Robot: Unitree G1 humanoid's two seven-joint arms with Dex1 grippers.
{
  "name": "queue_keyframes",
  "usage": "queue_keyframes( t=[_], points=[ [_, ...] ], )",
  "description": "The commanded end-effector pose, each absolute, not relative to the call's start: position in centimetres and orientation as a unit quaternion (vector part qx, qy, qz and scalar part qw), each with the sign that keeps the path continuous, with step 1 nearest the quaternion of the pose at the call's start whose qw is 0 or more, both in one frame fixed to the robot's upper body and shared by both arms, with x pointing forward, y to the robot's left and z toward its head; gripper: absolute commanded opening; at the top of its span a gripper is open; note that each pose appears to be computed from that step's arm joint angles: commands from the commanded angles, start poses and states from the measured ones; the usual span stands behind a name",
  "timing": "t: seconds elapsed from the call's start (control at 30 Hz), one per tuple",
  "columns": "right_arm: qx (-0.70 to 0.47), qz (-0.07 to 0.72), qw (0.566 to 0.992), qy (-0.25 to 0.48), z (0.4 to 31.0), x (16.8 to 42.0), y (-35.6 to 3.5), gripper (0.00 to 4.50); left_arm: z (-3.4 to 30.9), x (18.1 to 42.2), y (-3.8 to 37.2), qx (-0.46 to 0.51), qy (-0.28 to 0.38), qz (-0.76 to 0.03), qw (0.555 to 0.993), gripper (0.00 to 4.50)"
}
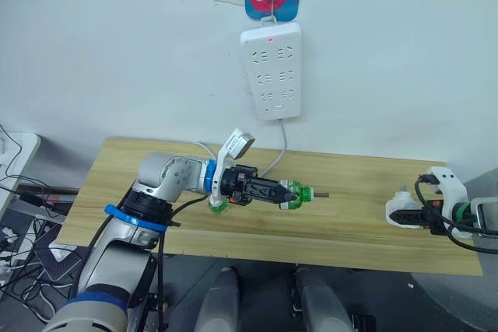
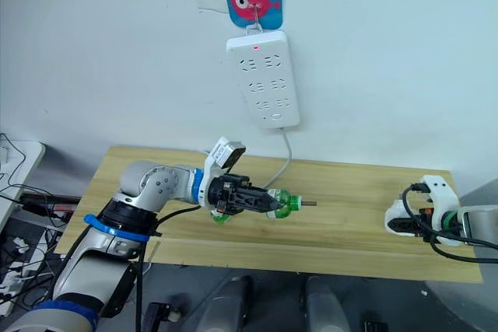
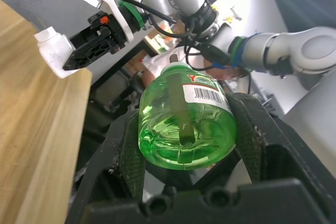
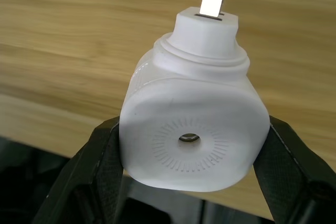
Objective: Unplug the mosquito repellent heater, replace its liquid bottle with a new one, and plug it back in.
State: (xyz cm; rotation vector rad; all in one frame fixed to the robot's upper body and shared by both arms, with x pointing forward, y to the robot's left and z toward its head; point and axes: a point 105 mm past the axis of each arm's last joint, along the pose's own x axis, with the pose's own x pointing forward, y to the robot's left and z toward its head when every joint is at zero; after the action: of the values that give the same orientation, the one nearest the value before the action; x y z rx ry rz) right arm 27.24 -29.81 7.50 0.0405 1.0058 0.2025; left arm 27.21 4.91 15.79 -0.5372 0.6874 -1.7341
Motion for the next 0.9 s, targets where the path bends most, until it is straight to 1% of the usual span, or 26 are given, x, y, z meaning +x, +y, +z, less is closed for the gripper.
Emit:
queue_keyframes(
  t=[0.03, 0.27, 0.5, 0.57, 0.6, 0.63, 0.77, 0.83, 0.9],
  points=[
    [-0.007, 0.059, 0.87, 0.489, 6.4, 28.3, -31.9, 3.05, 16.3, 27.1, 5.0, -0.218, 0.271, -0.742, 0.572, 2.25],
    [-0.021, 0.048, 0.86, 0.508, 4.8, 29.1, -33.9, 3.05, 15.9, 26.8, 5.7, -0.212, 0.273, -0.738, 0.58, 2.25],
    [-0.017, 0.059, 0.856, 0.514, 4.4, 29.6, -34.2, 3.05, 15.7, 26.6, 6.1, -0.209, 0.278, -0.732, 0.585, 2.25],
    [-0.017, 0.058, 0.856, 0.513, 4.4, 29.7, -34.3, 3.77, 15.7, 26.6, 6.0, -0.21, 0.278, -0.731, 0.586, 2.25],
    [-0.016, 0.058, 0.856, 0.514, 4.5, 29.7, -34.4, 4.03, 15.7, 26.7, 6.0, -0.211, 0.278, -0.731, 0.586, 2.25],
    [-0.015, 0.059, 0.856, 0.514, 4.5, 29.6, -34.4, 4.43, 15.7, 26.7, 6.0, -0.211, 0.278, -0.731, 0.586, 2.25],
    [-0.02, 0.057, 0.856, 0.513, 5.0, 29.3, -35.0, 4.43, 15.7, 26.8, 5.9, -0.212, 0.277, -0.732, 0.585, 2.25],
    [-0.035, 0.056, 0.86, 0.506, 5.8, 28.9, -35.5, 4.43, 15.7, 26.9, 5.7, -0.212, 0.276, -0.732, 0.586, 2.25],
    [-0.039, 0.062, 0.863, 0.5, 7.4, 27.7, -35.7, 4.43, 15.8, 27.0, 5.7, -0.215, 0.272, -0.732, 0.587, 2.25]
  ],
)
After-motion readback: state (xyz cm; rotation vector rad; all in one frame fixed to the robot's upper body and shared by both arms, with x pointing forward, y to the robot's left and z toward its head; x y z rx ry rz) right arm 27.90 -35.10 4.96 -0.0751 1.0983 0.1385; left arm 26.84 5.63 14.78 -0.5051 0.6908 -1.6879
